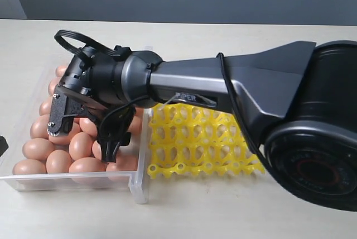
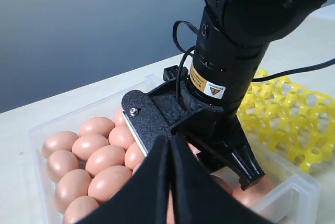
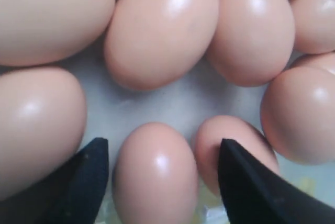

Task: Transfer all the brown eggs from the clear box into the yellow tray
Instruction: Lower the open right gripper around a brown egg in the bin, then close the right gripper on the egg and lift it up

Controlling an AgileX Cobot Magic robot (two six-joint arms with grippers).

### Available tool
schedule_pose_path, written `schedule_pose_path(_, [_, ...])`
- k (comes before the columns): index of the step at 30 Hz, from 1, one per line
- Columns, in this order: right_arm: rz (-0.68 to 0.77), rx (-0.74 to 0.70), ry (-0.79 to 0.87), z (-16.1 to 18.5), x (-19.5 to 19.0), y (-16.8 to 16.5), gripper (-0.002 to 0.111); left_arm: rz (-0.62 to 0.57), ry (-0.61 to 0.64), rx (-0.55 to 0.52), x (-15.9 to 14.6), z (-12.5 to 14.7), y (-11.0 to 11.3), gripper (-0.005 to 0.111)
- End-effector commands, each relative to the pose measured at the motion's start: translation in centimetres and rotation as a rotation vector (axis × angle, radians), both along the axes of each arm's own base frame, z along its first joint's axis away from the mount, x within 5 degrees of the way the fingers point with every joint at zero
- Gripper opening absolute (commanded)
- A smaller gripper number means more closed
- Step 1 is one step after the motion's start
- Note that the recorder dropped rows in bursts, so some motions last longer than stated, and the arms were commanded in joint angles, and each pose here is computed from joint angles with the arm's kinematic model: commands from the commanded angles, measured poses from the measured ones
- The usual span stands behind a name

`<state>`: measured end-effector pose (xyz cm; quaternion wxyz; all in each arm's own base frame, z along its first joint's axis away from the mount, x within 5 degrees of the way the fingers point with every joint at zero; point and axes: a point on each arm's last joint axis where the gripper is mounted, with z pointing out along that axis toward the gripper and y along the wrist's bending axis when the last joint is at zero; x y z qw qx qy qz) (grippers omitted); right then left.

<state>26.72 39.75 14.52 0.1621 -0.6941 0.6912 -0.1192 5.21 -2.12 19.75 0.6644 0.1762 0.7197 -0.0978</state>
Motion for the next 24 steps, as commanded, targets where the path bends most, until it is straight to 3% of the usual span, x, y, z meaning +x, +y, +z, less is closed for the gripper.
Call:
schedule_pose_path(1, [0.010,0.003,-0.007,-1.0,0.2,0.2,0.058,-0.005,-0.003,-0.005,0.0,-0.1,0.0,0.000])
schedule_pose_path(4, [0.016,-0.037,-0.009,-2.1,0.4,0.0,0.049,-0.005,-0.003,-0.005,0.0,-0.1,0.0,0.000])
schedule_pose_path(10, [0.025,-0.039,-0.025,-1.9,0.5,0.0,-0.001,-0.005,-0.003,-0.005,0.0,-0.1,0.0,0.000])
schedule_pose_path(14, [0.033,-0.015,-0.054,-0.5,0.6,0.0,0.000,-0.005,-0.003,-0.005,0.0,-0.1,0.0,0.000])
schedule_pose_path(18, [0.036,0.062,-0.098,3.3,0.4,0.0,0.000,-0.005,-0.003,-0.005,0.0,-0.1,0.0,0.000])
schedule_pose_path(24, [-0.065,0.347,-0.171,10.9,-0.2,-0.5,0.000,-0.005,-0.003,-0.005,0.0,-0.1,0.0,0.000])
